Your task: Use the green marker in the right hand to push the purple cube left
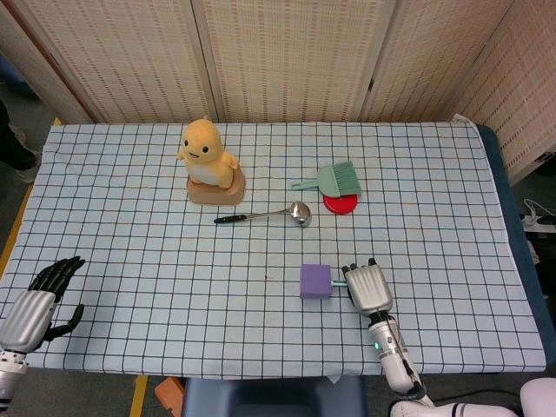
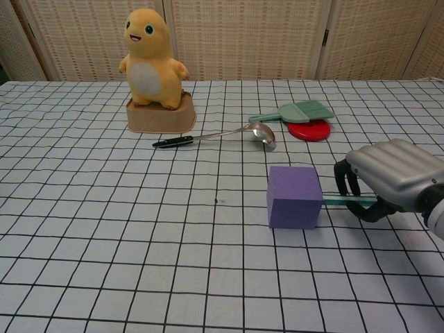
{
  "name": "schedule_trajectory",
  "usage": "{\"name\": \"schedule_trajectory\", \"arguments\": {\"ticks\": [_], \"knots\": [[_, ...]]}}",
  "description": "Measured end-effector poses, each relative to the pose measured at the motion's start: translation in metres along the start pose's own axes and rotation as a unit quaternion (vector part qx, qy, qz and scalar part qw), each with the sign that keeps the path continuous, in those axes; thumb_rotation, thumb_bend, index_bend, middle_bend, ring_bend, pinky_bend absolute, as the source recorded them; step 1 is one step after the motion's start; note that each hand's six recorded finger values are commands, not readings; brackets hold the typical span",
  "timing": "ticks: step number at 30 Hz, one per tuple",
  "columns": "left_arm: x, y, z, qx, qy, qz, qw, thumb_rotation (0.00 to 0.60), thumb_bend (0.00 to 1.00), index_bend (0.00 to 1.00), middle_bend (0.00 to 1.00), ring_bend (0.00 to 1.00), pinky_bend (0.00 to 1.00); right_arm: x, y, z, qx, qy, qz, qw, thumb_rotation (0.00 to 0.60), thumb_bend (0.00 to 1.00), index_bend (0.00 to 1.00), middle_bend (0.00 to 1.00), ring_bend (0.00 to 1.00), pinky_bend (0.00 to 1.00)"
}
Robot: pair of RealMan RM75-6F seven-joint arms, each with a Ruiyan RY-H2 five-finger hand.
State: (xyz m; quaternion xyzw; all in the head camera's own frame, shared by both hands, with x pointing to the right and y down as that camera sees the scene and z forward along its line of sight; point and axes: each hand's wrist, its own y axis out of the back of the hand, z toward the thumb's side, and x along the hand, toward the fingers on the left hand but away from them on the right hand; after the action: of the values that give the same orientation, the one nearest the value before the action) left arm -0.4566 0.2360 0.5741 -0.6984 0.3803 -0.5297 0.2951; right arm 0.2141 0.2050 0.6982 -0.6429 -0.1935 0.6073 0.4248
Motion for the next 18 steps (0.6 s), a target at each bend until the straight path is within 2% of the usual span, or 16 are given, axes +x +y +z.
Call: {"name": "schedule_trajectory", "arguments": {"ticks": [18], "knots": [[-0.001,0.002,0.0,-0.003,-0.003,0.002,1.0,0.6,0.48,0.04,0.01,0.0,0.09,-0.013,0.007,0.055,-0.025,0.039,-0.008,0.9989,0.6,0.41,1.0,0.91,0.63,0.37]]}}
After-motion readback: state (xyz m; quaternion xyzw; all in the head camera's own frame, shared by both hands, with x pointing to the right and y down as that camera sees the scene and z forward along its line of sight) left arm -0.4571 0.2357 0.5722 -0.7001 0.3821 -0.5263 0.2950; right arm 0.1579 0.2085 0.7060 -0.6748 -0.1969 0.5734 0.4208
